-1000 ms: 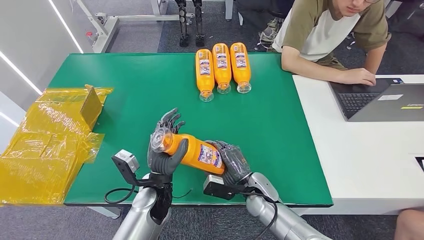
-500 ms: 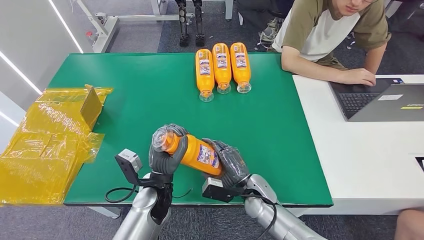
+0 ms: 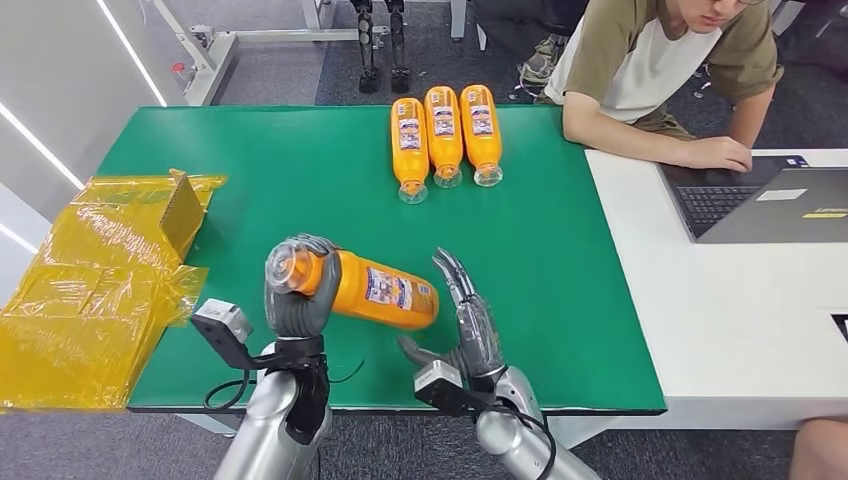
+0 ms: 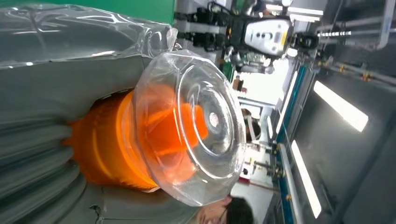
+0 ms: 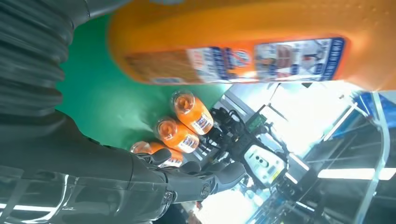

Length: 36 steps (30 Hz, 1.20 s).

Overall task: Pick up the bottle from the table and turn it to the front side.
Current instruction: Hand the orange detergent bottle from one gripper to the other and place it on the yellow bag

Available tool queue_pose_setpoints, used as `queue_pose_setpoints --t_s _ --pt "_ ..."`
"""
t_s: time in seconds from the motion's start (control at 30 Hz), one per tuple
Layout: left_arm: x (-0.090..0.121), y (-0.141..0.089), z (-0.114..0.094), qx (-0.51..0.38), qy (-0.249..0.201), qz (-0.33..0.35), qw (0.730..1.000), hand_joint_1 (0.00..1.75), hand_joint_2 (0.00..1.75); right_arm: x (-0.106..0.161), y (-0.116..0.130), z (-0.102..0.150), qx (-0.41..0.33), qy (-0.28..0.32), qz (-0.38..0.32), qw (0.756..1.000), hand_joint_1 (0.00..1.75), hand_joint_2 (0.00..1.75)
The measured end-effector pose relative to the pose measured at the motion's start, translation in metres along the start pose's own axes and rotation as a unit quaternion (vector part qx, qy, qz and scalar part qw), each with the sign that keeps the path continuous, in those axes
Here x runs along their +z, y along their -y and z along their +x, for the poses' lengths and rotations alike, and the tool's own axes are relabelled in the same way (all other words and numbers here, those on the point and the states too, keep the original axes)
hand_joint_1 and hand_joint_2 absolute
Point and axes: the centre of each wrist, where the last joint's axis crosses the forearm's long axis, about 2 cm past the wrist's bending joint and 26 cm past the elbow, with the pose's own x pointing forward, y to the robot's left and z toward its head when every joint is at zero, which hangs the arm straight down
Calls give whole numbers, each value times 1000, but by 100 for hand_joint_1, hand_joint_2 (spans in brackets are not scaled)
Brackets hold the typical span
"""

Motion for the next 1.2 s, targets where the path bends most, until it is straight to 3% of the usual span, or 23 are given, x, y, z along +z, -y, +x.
queue_pose_setpoints --t_s 0.17,0.27,0.4,0.53,0.63,0.83,1.0,1.2 --pt "-4 -7 13 -8 26 16 1000 175 175 4 -4 14 -13 8 -19 1000 0 175" --pt "-6 -15 20 -62 54 58 995 175 175 5 -5 20 -23 15 -41 999 0 175" --pt "-9 -50 35 -203 102 151 962 175 175 13 -9 41 -82 8 -95 992 0 175" --pt "-9 -91 47 -300 112 162 934 175 175 20 -13 65 -151 -11 -147 977 0 175" --pt "-15 -127 51 -414 92 147 894 175 175 24 -14 82 -176 -12 -172 969 0 175" --pt "-22 -206 46 -570 -7 113 814 175 175 24 -4 97 -178 4 -208 962 0 175" --pt "-19 -266 52 -686 -59 113 716 175 175 22 4 102 -176 12 -225 958 0 175" --pt "-28 -308 69 -787 -126 85 598 175 175 19 8 104 -178 16 -236 955 0 175"
